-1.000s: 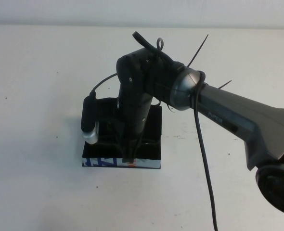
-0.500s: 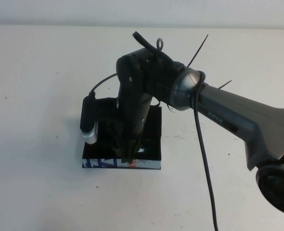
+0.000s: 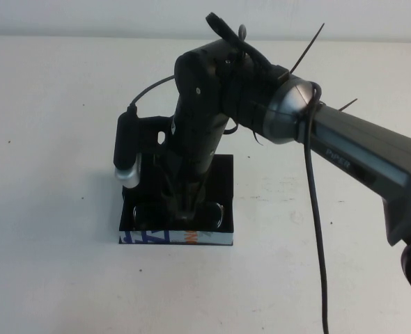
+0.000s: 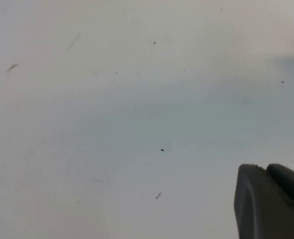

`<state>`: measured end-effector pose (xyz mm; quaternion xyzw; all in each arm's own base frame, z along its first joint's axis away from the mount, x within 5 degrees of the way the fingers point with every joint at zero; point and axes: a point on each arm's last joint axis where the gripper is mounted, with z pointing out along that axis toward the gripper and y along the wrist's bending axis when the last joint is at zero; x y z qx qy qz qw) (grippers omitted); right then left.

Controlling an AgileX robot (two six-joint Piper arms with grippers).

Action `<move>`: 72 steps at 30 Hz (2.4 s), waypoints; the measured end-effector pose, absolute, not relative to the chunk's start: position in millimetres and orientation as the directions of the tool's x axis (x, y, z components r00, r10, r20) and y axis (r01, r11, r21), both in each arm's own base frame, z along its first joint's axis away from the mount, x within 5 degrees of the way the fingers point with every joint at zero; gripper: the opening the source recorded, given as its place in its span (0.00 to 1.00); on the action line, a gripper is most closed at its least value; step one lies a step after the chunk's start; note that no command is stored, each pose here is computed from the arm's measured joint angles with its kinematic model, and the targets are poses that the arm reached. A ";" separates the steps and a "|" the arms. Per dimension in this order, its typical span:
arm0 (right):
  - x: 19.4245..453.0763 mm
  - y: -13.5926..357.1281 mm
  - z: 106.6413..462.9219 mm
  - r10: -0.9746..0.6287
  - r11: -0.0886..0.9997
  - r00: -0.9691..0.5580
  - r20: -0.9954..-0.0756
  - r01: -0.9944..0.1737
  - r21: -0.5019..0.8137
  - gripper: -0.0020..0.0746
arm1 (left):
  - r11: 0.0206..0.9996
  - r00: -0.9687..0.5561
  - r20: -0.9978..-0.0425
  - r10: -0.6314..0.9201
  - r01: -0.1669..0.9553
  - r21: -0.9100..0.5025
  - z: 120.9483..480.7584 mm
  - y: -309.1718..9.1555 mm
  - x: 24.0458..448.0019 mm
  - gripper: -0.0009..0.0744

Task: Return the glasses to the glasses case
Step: Place the glasses in the glasses case, then close the glasses case

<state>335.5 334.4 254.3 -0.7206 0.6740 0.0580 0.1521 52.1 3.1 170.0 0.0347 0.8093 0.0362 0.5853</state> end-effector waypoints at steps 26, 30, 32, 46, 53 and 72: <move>299.1 266.1 331.9 -0.849 0.425 -0.372 -0.376 -0.903 -0.068 0.01 | 0.995 -0.313 -0.945 0.099 0.014 0.099 170.0 3.1 52.1 0.01; 297.2 267.8 332.9 -0.843 0.420 -0.371 -0.388 -0.907 -0.045 0.01 | 0.995 -0.313 -0.945 0.099 0.014 0.099 170.0 3.1 52.1 0.01; 296.9 268.1 332.9 -0.842 0.420 -0.372 -0.390 -0.907 -0.041 0.01 | 0.995 -0.313 -0.945 0.099 0.014 0.099 170.0 3.1 52.1 0.01; 296.8 268.2 333.0 -0.809 0.480 -0.438 -0.393 -0.877 -0.010 0.01 | 0.853 0.007 -0.854 -0.520 0.064 -0.518 202.0 -3.2 56.5 0.01; 303.3 268.4 335.1 -0.715 0.592 -0.540 -0.443 -0.806 0.026 0.01 | 0.831 -0.337 -0.785 -0.521 0.011 -0.556 216.0 -15.6 65.9 0.01; 370.2 227.2 315.1 -0.460 0.771 -0.755 -0.468 -0.601 0.211 0.01 | 0.793 -0.815 -0.579 0.015 0.363 -0.489 198.2 -105.3 182.7 0.01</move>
